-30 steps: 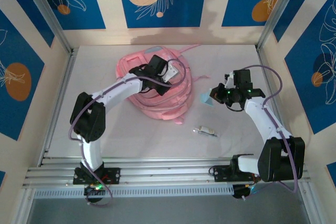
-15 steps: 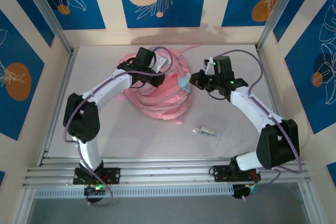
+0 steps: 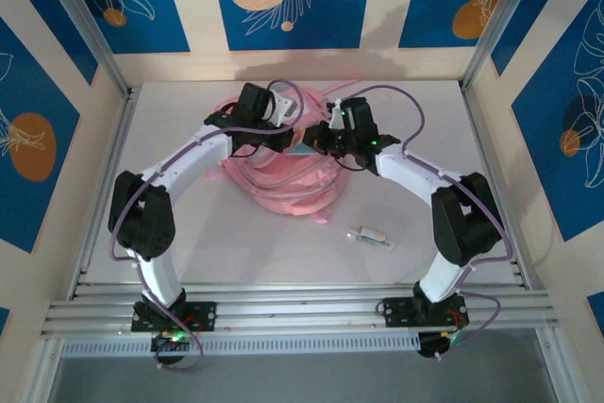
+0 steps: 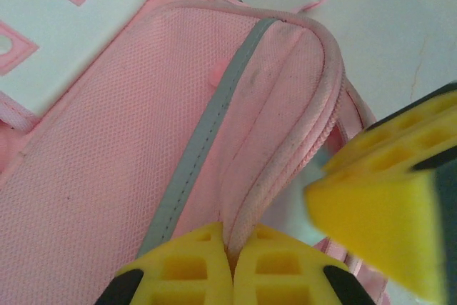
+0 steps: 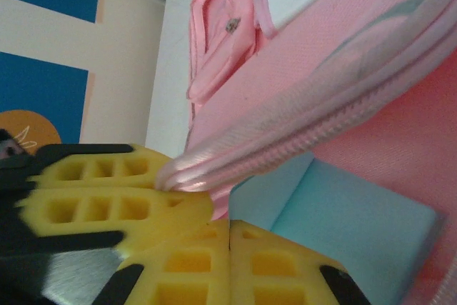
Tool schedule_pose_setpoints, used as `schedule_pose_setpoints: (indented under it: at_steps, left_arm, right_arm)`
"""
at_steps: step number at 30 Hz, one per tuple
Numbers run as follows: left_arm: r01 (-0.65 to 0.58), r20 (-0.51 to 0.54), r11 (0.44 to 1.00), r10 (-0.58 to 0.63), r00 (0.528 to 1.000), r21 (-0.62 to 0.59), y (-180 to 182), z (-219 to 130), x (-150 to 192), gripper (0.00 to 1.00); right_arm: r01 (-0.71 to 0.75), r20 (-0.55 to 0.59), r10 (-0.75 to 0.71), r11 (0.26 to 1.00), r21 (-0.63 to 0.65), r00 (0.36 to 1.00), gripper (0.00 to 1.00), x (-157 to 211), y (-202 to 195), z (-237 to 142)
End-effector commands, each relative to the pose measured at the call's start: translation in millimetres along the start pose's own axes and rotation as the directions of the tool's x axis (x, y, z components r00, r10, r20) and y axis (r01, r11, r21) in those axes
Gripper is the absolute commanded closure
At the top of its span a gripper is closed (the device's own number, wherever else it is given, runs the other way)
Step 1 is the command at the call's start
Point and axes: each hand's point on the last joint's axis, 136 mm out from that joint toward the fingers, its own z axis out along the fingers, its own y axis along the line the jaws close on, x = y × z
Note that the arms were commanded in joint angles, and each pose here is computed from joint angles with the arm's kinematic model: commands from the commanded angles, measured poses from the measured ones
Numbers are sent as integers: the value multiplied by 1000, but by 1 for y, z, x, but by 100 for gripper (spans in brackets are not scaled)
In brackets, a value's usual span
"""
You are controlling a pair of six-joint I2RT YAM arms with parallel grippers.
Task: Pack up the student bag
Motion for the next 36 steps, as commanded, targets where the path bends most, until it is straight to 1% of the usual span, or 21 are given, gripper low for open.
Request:
schedule_pose_setpoints:
  at_steps: [1,4,6,13,18,19,23,25,29,33,36]
  left_arm:
    - [35,151,999,-30,988,-30,9,-31,-36,100]
    - [50,171,998,-43,984,-39,12,-36,-39,100]
    - [53,186,998,-45,982,-37,12,-39,-43,100]
    - [64,215,998,-64,974,5,2,-50,-55,100]
    - [77,205,997,-77,976,8,2,-47,-52,100]
    - [79,202,997,-78,976,3,4,-46,-50,100]
    - [86,194,996,-80,978,-21,9,-42,-46,100]
    - [85,196,996,-77,978,-35,11,-42,-45,100]
    - [82,195,996,-73,978,-41,13,-39,-45,100]
    - [82,182,996,-74,981,-38,14,-34,-42,100]
    - [85,181,996,-79,980,-26,12,-33,-40,100]
  right_arm:
    - [-50,5,50,999,0,999,100,1,-5,8]
    - [-99,17,99,994,54,995,100,8,-26,11]
    - [-113,17,112,991,66,994,100,10,-32,13]
    - [-103,2,103,992,74,995,100,8,-25,31]
    - [-89,-23,90,995,35,996,100,5,-12,47]
    - [-83,-23,84,996,27,996,98,4,-10,47]
    - [-68,-31,69,997,41,997,81,10,-11,35]
    - [-48,-33,49,998,38,998,68,15,-8,20]
    - [-20,-61,25,997,75,998,56,30,-7,-7]
    - [0,-126,22,986,169,992,41,56,-23,-34]
    - [10,-160,41,953,302,986,30,76,-49,-59]
